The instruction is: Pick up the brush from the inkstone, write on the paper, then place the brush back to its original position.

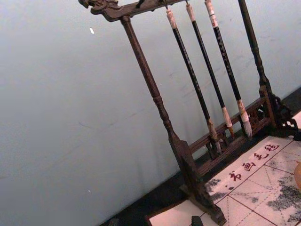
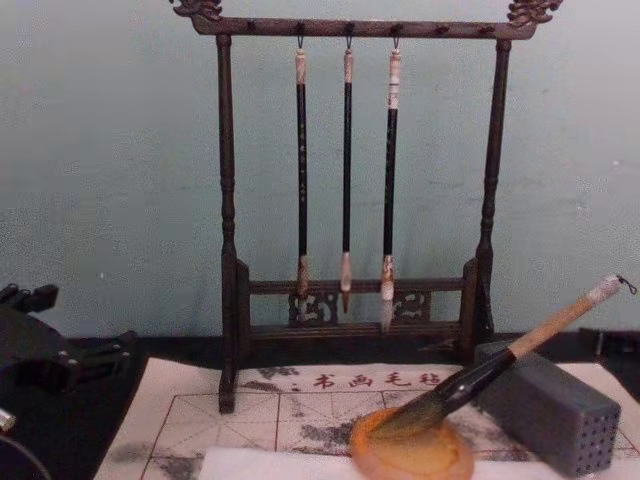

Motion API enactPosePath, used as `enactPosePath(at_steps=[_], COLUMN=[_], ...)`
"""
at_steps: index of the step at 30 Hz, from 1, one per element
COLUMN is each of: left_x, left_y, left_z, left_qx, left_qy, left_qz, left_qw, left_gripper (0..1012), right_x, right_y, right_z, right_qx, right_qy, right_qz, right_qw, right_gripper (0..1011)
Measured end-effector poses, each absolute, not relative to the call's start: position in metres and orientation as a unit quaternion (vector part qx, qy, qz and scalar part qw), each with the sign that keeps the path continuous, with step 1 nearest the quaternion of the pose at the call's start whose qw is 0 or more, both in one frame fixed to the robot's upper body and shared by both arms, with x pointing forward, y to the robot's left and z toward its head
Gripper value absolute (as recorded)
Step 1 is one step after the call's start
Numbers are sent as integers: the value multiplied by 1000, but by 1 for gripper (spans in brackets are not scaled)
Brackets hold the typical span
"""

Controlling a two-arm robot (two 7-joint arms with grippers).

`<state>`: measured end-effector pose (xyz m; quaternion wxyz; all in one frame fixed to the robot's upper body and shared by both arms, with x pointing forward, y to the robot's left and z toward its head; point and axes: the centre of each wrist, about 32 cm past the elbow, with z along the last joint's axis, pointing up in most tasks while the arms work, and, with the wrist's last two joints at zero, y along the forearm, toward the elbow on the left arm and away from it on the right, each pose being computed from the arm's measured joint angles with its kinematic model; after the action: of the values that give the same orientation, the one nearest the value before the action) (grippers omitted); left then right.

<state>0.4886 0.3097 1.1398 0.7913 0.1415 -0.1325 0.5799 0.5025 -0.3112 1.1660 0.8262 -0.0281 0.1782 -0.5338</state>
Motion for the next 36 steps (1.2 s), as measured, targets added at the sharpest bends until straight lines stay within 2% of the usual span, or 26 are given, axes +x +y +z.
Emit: enactPosePath(at_steps=[18,36], left_x=[489,489], left_y=[310,310], left_z=[1140,1140], left_qx=[141,141], left_qy=[-132,-132], left_qz=[580,580], left_qw=[791,791], left_gripper=[1001,1001], right_x=[519,543], right_y=[-298,-283], right_z=[1162,1157], right_qx=[83,123], right_qy=[312,360], right_qz=[-529,-513], right_qw=[785,770], right_gripper=[1000,1000])
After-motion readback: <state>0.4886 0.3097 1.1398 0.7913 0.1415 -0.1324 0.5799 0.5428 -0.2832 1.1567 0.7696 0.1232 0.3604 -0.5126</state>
